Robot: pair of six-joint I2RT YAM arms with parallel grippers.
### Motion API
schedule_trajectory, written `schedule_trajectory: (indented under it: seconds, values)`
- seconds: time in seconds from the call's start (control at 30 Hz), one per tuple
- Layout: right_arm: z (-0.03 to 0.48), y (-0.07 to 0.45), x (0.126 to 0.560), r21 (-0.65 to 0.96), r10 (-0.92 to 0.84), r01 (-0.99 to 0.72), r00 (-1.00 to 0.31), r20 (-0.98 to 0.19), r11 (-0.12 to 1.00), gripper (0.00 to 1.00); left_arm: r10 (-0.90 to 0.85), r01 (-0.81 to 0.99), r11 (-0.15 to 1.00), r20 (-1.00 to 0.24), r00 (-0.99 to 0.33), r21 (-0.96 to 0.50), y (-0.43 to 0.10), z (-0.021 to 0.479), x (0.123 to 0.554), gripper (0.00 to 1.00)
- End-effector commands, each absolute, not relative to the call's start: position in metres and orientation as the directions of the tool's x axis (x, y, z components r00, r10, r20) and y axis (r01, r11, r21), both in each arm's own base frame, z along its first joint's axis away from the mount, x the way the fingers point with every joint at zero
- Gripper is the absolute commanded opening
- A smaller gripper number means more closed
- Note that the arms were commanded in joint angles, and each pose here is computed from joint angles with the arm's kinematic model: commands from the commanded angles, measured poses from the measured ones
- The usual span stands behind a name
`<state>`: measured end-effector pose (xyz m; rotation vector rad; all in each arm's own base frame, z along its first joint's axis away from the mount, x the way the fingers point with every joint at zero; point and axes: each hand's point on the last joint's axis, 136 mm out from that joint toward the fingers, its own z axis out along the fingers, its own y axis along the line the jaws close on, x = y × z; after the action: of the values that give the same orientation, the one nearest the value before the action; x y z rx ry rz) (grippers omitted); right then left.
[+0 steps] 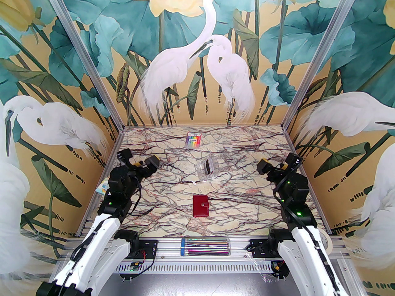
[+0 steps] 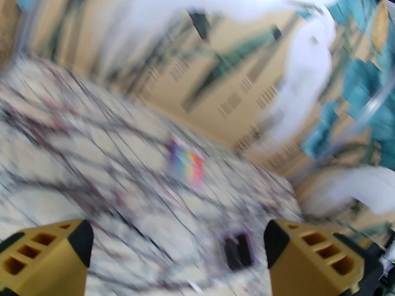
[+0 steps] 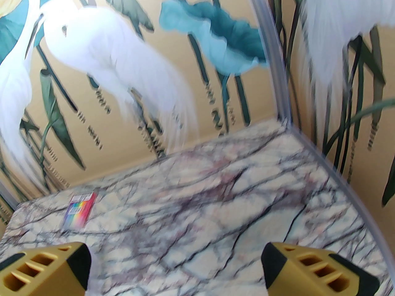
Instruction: Put the credit cards into the card holder
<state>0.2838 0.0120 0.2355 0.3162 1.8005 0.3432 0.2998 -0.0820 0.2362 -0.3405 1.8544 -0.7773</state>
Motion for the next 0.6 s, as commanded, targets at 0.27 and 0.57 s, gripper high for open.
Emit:
schedule_trajectory:
  seconds: [0.27,0.57]
  values:
    - [0.171,0.111,0.251,0.684,0.507,0.052,-0.712,-0.486,0.728,0.75,-0.388,0.052,0.532,-0.299,-0.872,-0.845,-0.176,0.142,0.233,0.84]
    - [0.122,0.191,0.242,0.562,0.342,0.111,-0.881,-0.325,0.82,0.6,-0.214,0.063,0.571,-0.223,-0.951,-0.818,-0.219,0.093,0.205,0.67]
